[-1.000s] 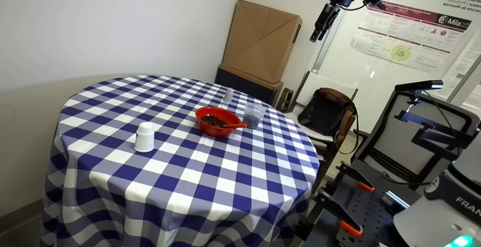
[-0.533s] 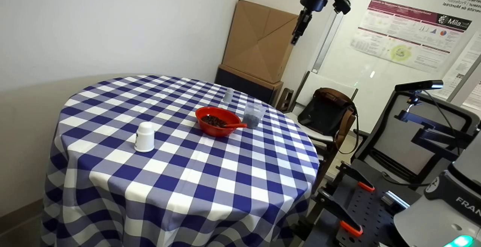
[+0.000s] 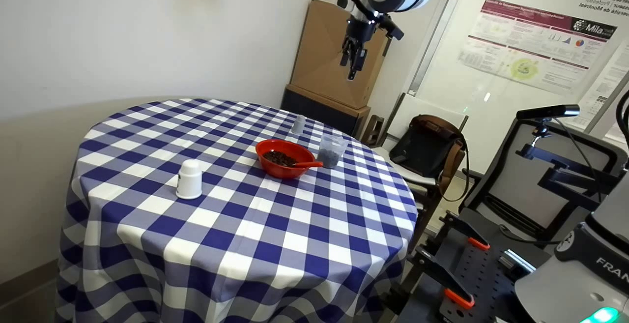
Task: Pour the contents of the clear jar into the red bowl
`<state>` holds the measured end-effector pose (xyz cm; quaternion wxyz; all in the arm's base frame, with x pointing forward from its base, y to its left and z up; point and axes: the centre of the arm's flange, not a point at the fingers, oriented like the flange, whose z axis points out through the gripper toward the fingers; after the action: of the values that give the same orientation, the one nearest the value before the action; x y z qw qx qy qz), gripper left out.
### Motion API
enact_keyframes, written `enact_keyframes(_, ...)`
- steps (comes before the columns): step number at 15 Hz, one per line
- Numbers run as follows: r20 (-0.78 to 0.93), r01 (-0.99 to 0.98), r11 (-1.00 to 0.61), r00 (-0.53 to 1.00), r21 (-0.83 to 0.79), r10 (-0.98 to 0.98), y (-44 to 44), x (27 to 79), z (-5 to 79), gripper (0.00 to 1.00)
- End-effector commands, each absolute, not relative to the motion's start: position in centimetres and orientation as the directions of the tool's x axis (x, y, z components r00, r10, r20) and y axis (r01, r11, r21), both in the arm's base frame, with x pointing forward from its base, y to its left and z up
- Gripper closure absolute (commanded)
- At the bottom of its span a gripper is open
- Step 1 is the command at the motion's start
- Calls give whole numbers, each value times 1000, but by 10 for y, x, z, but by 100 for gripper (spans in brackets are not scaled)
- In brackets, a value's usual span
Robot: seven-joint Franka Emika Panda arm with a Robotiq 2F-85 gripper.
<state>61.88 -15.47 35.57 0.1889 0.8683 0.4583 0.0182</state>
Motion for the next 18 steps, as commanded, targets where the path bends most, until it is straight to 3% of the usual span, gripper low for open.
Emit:
enact_keyframes(1,-230,895,-357,419,266,879,-174,671,330,0)
enact_keyframes(8,-368,980,-186,201,75,908,-195,658,270,0)
enact_keyframes(18,-481,994,-102,67,-48,874,-203,621,203,0)
